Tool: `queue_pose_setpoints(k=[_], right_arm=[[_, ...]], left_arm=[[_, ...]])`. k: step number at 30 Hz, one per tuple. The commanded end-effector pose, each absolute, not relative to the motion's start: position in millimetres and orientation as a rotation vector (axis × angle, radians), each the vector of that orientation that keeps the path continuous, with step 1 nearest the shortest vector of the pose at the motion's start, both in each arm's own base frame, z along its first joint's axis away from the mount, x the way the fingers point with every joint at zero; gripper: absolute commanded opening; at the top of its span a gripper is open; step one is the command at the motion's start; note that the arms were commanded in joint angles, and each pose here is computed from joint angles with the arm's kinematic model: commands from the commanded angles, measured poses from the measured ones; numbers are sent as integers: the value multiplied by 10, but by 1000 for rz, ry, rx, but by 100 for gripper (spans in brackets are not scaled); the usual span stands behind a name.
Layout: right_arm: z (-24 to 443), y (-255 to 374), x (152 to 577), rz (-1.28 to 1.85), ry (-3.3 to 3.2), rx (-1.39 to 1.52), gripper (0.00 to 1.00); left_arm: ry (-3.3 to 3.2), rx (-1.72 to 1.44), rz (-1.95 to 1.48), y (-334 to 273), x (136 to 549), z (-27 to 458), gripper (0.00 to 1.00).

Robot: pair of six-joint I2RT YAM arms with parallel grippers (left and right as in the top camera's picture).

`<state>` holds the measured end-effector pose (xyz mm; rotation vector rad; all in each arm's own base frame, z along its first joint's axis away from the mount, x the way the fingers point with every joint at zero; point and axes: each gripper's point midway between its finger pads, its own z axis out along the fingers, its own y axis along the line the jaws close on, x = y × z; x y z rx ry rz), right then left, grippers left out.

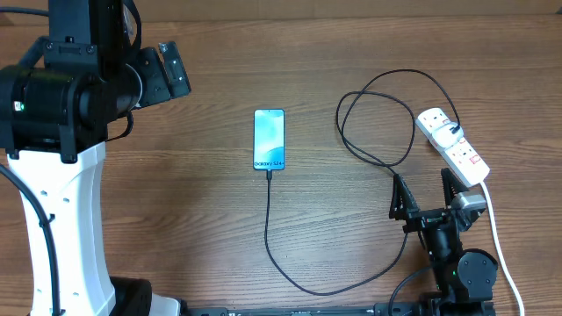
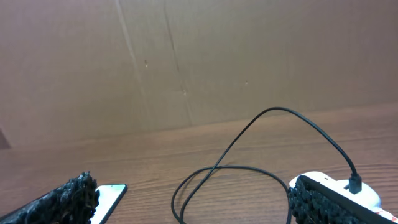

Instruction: Plug charger to phone and switch on socket

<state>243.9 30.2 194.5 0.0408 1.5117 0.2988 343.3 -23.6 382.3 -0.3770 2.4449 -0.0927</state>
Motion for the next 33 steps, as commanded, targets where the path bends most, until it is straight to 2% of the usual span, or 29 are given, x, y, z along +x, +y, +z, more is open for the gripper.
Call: queue_pose_setpoints(k=[1,5,16,33], right_arm=[[1910,298,2439,271,1513,22,100],[1698,281,2446,245,1599,21,100],[1702,268,2448,124,1591,-92,100],[1705,238,2452,107,1590,-81,100]], left_arm=[[2436,-396,-85,-210,3441,3835,100],[2435,-396,-86,-210,3442,3836,100],[2435,-396,-86,-210,3442,3836,100],[2435,-396,-86,-210,3442,3836,100]])
